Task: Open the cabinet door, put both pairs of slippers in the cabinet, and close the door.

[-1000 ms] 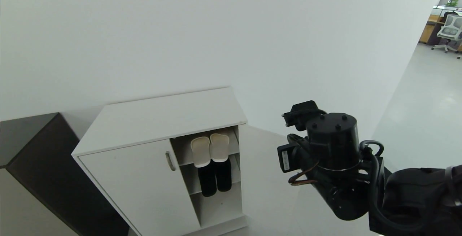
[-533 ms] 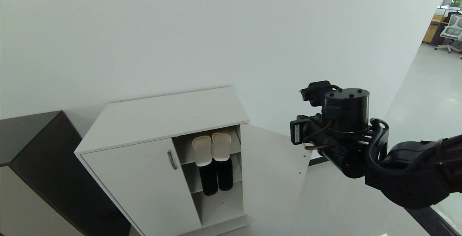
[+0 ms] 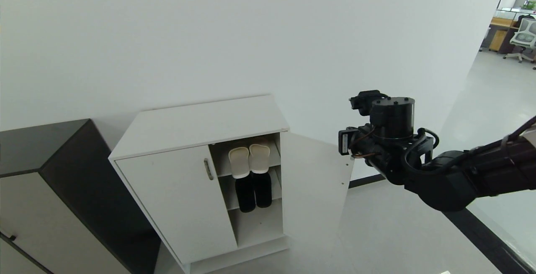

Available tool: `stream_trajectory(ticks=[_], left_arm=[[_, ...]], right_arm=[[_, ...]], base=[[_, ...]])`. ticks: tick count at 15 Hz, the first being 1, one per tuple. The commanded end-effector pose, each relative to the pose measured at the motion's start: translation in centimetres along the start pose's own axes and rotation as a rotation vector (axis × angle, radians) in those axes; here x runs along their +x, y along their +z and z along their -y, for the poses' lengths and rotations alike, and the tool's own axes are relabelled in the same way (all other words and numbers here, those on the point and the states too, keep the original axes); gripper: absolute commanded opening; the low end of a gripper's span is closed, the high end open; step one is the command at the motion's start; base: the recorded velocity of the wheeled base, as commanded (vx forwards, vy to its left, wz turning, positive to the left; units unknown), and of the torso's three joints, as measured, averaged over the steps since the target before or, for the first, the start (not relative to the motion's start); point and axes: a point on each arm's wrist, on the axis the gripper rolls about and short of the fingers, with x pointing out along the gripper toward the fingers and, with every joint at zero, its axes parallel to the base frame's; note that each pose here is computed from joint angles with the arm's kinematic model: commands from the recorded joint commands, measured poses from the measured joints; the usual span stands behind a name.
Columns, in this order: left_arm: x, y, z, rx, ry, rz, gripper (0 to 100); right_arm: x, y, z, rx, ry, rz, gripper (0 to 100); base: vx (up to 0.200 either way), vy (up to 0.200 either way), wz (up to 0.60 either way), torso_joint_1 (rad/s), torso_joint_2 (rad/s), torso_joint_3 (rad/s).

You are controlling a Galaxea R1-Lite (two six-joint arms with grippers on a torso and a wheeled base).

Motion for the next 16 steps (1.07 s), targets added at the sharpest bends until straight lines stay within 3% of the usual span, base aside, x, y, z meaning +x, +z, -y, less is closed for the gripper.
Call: stream_trajectory(ticks=[1,8,16], left_arm=[[0.0,0.0,0.0,0.0,0.0,0.0,0],[0.0,0.0,0.0,0.0,0.0,0.0,0],[0.0,0.0,0.0,0.0,0.0,0.0,0]], right_arm=[[2.8,-1.3,0.9,-0.001,-0.043,-0.028,0],[9.3,-4.1,3.2,0.045,-0.109,-0.054,0],[11.8,-6.2,4.4,0.042,-0.147,-0.083,0]], base=[[0.0,0.0,0.0,0.0,0.0,0.0],[0.0,0.0,0.0,0.0,0.0,0.0],[0.0,0.0,0.0,0.0,0.0,0.0]])
